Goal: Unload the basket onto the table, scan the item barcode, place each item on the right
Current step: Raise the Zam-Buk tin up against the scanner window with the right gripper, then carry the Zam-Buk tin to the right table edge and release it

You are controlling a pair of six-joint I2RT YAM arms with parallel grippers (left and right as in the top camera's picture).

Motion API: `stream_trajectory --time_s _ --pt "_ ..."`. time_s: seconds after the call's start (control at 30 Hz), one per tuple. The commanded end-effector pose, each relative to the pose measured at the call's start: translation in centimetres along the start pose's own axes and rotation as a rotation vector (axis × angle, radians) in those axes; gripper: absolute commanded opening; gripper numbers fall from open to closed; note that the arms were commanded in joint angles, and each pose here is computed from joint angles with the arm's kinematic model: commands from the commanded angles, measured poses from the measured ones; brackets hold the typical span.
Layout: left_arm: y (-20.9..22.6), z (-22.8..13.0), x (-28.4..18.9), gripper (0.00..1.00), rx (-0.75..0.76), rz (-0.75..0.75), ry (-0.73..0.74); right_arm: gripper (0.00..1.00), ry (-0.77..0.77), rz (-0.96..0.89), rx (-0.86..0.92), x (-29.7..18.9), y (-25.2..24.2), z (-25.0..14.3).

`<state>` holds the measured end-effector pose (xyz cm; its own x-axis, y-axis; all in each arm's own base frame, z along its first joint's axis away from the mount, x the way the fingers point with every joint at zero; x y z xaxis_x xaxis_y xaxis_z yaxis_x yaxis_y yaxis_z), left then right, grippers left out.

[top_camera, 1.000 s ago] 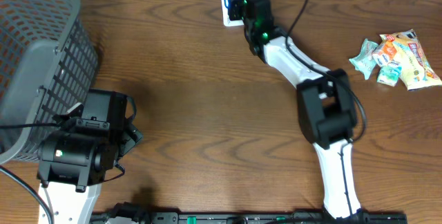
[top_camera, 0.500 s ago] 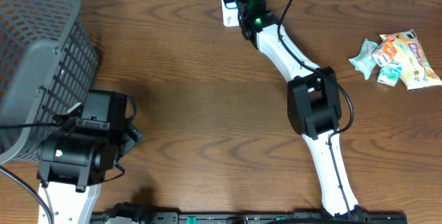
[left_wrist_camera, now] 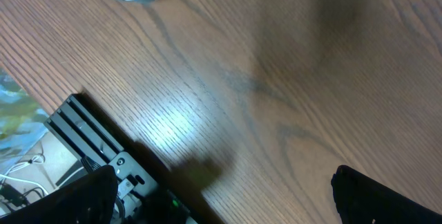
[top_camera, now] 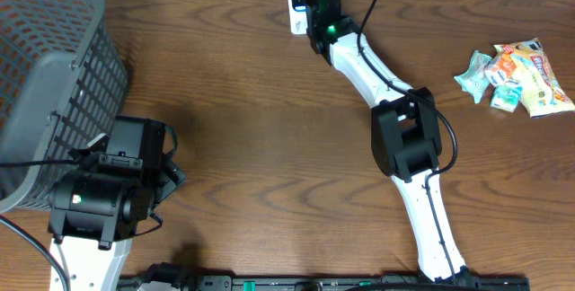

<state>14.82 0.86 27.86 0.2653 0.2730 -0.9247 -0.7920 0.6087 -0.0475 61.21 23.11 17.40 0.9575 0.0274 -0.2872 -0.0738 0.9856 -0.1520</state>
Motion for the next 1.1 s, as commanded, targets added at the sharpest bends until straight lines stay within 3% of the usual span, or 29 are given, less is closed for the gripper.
stream_trajectory --time_s 0.0,0.2,0.37,0.67,0.9,0.97,1.07 --pt "0.1 0.4 -0.5 0.98 -0.020 -0.008 -0.024 0.59 -0.049 -0.131 0.023 -2.0 -3.2 4.7" --pt "0.1 0.4 -0.5 0.98 -0.020 -0.008 -0.024 0.57 0.068 -0.198 0.073 -4.8 -9.0 7.1" --pt "0.1 0.4 -0.5 0.98 -0.020 -0.008 -0.024 0.55 0.234 -0.295 0.100 -7.4 -16.0 6.9" --pt "0.1 0.4 -0.5 0.98 -0.019 -0.008 -0.024 0.49 0.673 -0.472 0.118 -11.5 -27.2 -0.5" --pt "0.1 0.4 -0.5 0.97 -0.020 -0.008 -0.024 0.51 0.858 -0.589 0.197 -14.1 -33.9 -5.2" --pt "0.1 0.4 -0.5 0.98 -0.019 -0.008 -0.024 0.54 0.892 -0.612 0.213 -14.6 -35.3 -6.5" --pt "0.1 0.4 -0.5 0.97 -0.020 -0.008 -0.024 0.73 0.934 -0.643 0.241 -15.3 -36.9 -8.2"
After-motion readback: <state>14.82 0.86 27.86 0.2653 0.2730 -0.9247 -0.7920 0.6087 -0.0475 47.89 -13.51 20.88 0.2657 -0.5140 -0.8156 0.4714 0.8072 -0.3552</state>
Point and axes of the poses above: each gripper's point midway between its finger pads, its own x axis out along the fingers, its own y axis along the line the jaws close on, z = x × y, the point moved 7 cm from there along -x, back along the fingers, and after that the axes turned 8 degrees about -x, right-handed, at the moved point
